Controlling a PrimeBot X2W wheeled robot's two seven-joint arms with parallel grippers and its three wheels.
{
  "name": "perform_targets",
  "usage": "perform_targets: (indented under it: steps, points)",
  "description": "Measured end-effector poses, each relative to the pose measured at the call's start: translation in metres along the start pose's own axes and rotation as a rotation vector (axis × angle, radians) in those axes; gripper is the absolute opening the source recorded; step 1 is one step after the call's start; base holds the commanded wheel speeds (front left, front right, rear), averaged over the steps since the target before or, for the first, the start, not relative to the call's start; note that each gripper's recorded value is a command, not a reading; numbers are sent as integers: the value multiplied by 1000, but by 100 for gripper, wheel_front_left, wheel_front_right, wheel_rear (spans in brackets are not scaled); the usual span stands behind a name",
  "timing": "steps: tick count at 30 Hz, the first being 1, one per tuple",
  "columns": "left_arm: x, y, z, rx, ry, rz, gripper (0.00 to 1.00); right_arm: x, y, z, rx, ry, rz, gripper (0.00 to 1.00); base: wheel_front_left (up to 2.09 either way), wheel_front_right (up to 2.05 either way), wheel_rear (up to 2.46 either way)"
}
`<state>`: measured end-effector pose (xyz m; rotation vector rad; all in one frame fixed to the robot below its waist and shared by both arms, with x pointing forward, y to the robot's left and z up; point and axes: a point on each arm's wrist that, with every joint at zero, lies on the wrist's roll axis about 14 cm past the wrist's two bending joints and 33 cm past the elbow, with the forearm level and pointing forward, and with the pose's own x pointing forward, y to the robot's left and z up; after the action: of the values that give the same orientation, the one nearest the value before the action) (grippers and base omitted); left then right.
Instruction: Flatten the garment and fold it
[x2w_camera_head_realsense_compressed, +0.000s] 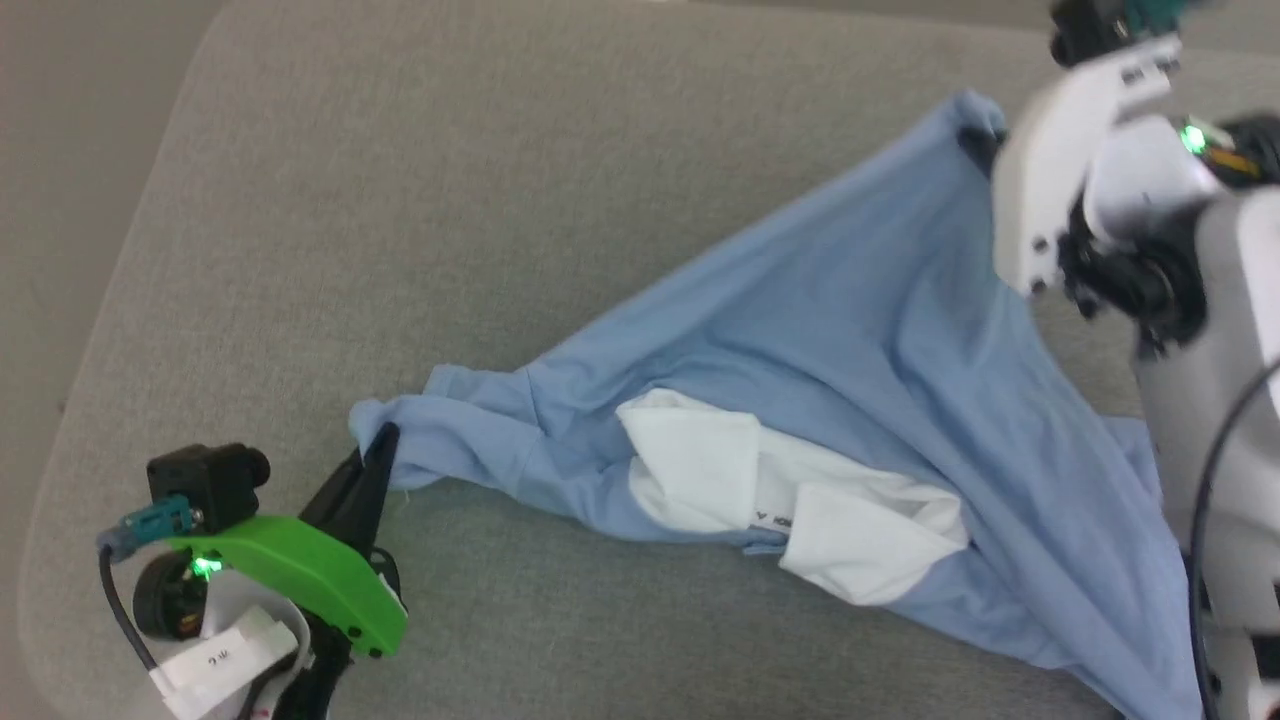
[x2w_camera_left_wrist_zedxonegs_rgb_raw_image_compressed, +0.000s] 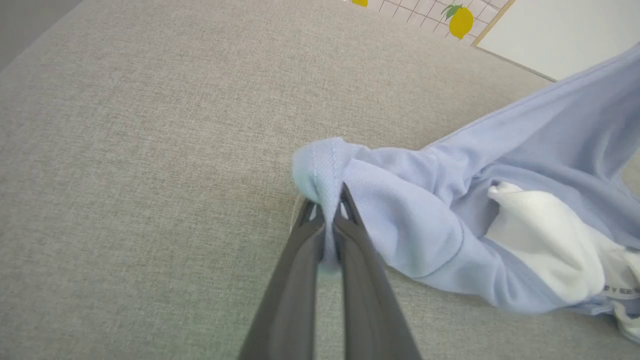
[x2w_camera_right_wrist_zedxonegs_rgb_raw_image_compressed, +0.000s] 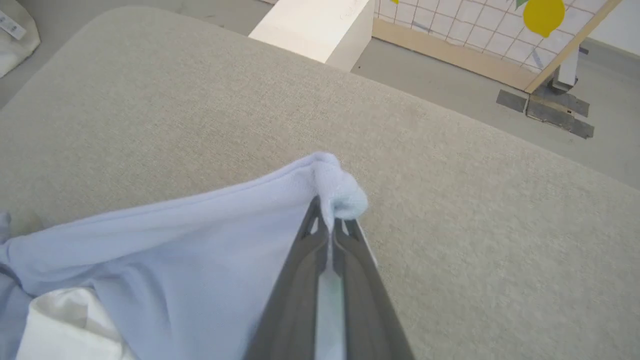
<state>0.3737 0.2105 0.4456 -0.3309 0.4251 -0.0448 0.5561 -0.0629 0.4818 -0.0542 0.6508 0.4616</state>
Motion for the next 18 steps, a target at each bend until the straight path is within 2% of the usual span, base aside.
perform_targets:
  steps: [4,9,18]
  points:
    - [-7,-15,5,-21,-26,-25,0,-46,-21,-21,67,-44,-51,0,0,0,0]
    - [-15,-33,9,-40,-48,-64,0,-105,-38,-66,179,-72,-120,0,0,0,0]
    - [-27,-69,5,-67,-62,-155,0,-176,-13,-164,444,-44,-142,0,0,0,0]
